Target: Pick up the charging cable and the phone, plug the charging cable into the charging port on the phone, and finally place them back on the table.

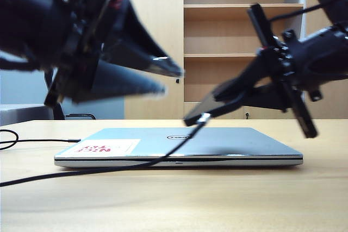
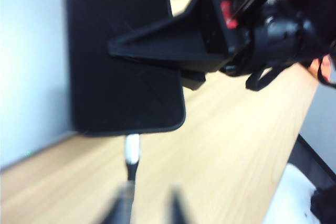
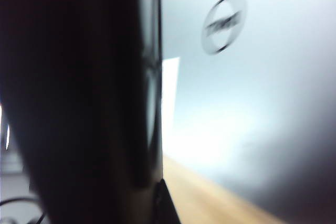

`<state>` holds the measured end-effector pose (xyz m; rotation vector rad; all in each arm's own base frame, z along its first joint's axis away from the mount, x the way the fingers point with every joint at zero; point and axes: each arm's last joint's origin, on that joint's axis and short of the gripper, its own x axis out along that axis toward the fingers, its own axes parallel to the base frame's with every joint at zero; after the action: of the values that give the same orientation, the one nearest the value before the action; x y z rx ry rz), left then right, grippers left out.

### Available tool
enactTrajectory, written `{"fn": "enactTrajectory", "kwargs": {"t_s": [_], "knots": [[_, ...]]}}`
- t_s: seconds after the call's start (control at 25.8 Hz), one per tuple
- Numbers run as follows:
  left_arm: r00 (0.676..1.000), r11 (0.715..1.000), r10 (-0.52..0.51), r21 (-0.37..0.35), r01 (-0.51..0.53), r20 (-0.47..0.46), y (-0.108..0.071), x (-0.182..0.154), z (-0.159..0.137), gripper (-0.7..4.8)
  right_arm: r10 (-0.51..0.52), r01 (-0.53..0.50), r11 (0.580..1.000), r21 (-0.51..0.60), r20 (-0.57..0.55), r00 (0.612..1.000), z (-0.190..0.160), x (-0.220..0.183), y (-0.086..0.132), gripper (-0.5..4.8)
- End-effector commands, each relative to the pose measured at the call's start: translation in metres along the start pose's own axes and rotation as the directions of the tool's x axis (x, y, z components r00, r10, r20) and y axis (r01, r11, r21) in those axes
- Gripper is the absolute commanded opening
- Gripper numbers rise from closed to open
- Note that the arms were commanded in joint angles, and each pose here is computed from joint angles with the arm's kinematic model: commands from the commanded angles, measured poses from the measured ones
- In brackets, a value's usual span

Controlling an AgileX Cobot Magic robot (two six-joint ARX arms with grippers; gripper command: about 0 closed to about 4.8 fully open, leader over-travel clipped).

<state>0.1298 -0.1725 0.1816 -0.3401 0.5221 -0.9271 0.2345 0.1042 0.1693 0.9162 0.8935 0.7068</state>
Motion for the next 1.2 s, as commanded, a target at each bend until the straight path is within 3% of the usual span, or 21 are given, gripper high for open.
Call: {"fn": "enactTrajectory", "kwargs": {"t_s": [0.04,0.12,0.23,0.43,0.58,0.93,1.2], "knots": [[0.999,1.000,0.011,0.023,-0.012,0.044,-0.001,-0.003,0.015,-0.06,0.046,-0.044,0.998,-0.034,0.057,0.997,0.016,-0.015,0.003,-0.05],[0.998,0.998,0.048,0.032,-0.049,0.036,0.001,-0.004,0.025,-0.06,0.033,-0.030,0.999,-0.033,0.072,0.997,0.024,-0.024,0.002,-0.05],[0.988,0.985,0.150,0.086,-0.151,0.019,0.010,-0.006,0.050,-0.06,-0.060,0.068,0.994,-0.080,0.101,0.993,0.042,-0.045,0.002,-0.05],[0.969,0.963,0.246,0.111,-0.246,0.019,0.020,-0.013,0.078,-0.06,-0.200,0.208,0.974,-0.091,0.086,0.976,0.064,-0.070,0.001,-0.05],[0.963,0.949,0.269,0.161,-0.270,0.025,0.021,-0.016,0.089,-0.06,-0.272,0.280,0.953,-0.119,0.075,0.959,0.073,-0.086,0.002,-0.05],[0.960,0.948,0.279,0.157,-0.275,0.001,0.020,-0.017,0.091,-0.06,-0.334,0.340,0.937,-0.076,0.086,0.939,0.095,-0.099,-0.006,-0.05],[0.960,0.948,0.280,0.156,-0.276,-0.003,0.020,-0.017,0.091,-0.06,-0.361,0.362,0.932,-0.022,0.021,0.932,0.112,-0.086,-0.027,-0.05]]}}
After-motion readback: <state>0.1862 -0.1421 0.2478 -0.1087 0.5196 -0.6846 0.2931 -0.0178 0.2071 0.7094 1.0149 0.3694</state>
